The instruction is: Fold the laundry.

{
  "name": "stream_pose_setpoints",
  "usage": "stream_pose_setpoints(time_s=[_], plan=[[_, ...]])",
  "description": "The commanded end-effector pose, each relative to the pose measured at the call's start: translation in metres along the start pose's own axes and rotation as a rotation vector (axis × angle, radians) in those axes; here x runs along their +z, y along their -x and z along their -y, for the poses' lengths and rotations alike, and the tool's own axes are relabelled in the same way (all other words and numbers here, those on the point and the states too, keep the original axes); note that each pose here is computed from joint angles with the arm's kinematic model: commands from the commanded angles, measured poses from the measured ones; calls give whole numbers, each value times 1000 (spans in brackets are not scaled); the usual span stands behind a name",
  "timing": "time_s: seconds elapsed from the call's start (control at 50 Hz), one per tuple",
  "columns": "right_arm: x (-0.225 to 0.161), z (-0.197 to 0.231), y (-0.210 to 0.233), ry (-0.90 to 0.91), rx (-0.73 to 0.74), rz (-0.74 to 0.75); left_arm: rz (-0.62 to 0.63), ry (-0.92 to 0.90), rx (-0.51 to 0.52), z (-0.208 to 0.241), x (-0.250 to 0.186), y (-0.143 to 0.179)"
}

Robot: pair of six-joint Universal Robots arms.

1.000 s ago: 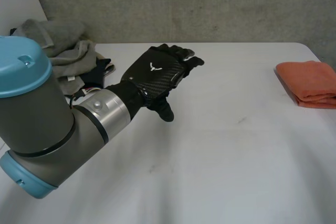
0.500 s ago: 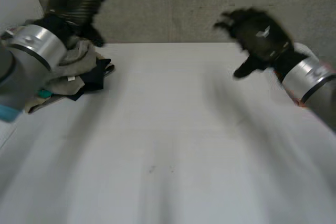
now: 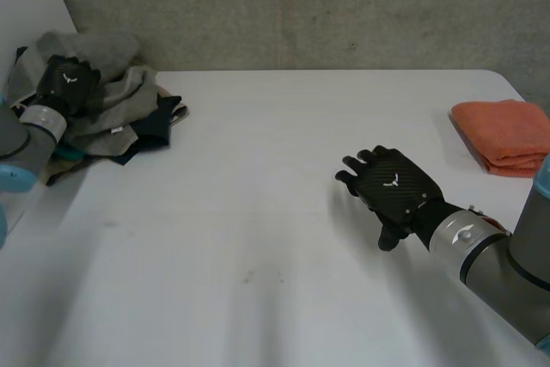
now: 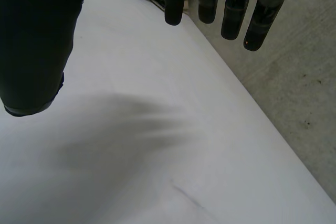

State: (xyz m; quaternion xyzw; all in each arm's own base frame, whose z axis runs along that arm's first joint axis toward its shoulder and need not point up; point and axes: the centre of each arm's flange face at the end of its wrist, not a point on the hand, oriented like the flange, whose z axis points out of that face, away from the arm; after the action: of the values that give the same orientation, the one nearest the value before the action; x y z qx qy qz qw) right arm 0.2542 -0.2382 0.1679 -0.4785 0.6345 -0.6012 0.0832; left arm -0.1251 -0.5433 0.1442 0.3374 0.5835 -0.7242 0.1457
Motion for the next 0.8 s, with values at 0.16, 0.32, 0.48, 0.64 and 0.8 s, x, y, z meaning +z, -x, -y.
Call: stream_pose_setpoints(time_s=[0.16,0.32,0.48,0.64,0.8], plan=[[-1,-2,1,9,7,-1,69,20,4,13,2,6],[-4,2,-4,-1,8,-19,127,-136,-128,141,-25,28],[-8,8,-17,-4,9,-83,-107,-307,-524,274,-117,-10],[-10,6,-47,2,66,-201,-486,-394,-721,341,-214,-113],[-12,-4,-79,48,100,-338,-727,-356,-728,341,-255,-213]])
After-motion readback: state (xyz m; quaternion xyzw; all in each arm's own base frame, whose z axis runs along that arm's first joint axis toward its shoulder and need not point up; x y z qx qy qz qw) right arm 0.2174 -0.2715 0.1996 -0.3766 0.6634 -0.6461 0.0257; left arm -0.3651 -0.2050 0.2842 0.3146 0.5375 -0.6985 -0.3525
